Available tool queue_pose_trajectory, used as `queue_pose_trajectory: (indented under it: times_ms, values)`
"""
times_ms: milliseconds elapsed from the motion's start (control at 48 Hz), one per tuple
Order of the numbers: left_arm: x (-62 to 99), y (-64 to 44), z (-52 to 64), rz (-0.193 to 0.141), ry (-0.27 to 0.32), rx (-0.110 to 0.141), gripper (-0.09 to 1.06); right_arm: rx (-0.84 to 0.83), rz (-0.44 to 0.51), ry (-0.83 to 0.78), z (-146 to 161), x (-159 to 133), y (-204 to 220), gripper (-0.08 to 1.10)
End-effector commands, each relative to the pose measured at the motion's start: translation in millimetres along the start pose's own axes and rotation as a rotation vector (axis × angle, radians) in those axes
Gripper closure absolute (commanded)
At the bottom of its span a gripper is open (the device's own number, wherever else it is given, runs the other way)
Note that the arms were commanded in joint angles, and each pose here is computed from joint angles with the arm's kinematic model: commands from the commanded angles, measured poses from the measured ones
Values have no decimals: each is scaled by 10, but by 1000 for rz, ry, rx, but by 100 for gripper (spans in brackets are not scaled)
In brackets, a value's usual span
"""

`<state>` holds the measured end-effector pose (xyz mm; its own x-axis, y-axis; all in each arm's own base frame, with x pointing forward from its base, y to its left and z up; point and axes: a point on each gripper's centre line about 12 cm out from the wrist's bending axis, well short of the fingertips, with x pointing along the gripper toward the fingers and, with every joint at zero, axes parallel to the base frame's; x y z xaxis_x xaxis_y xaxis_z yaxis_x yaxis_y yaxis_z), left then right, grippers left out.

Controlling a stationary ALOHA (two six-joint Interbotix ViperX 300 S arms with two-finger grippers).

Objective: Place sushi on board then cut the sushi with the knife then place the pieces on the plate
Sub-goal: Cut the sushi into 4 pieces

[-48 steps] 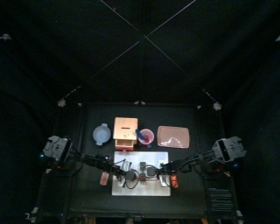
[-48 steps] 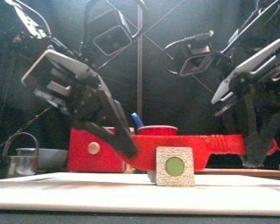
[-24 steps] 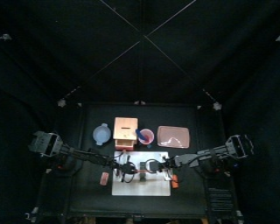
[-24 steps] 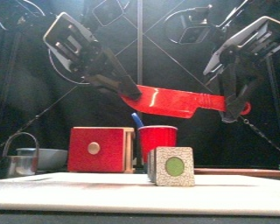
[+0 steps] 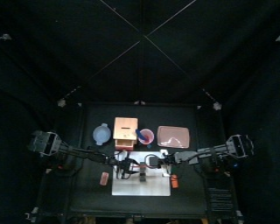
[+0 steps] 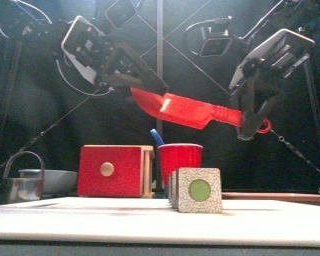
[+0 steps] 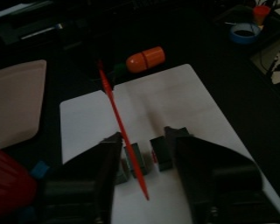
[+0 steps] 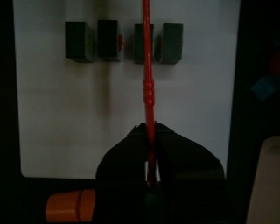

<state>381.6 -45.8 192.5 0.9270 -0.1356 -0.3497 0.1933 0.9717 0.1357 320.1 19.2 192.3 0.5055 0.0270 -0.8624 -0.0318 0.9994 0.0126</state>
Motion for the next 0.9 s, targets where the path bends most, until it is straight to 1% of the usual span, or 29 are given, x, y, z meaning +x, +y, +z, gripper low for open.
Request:
queue_pose_trajectory:
  times_ms: [21, 104, 146, 229, 292, 333, 417, 458, 521, 604, 750, 896]
  values:
    - [-83, 106, 183, 35, -90, -17, 4, 38, 9, -47, 10, -162, -31, 74]
    - [-149, 207, 220, 65, -140, -30, 4, 113, 34, -41, -94, -193, -56, 74]
    - [-171, 247, 219, 79, -160, -35, 4, 163, 55, -39, -150, -214, -57, 74]
    - [-188, 301, 162, 97, -177, -26, 4, 312, 127, -26, -286, -237, -14, 74]
    - [-201, 304, 124, 102, -180, -13, 4, 460, 180, -21, -368, -265, 0, 74]
    - [-214, 310, 108, 106, -188, 1, 4, 547, 207, -12, -421, -276, 25, 74]
    - [-232, 327, 98, 115, -200, 20, 4, 705, 237, 13, -523, -290, 62, 74]
    - [-236, 342, 92, 122, -206, 33, 4, 808, 238, 35, -600, -286, 70, 74]
    - [-248, 361, 113, 130, -220, 46, 4, 936, 223, 57, -682, -281, 65, 74]
    - [-257, 364, 133, 133, -231, 55, 4, 1041, 201, 77, -740, -282, 112, 73]
    - [-269, 362, 139, 134, -245, 55, 4, 1156, 173, 95, -767, -299, 253, 73]
    - [-279, 358, 125, 136, -251, 54, 4, 1345, 149, 120, -804, -265, 412, 73]
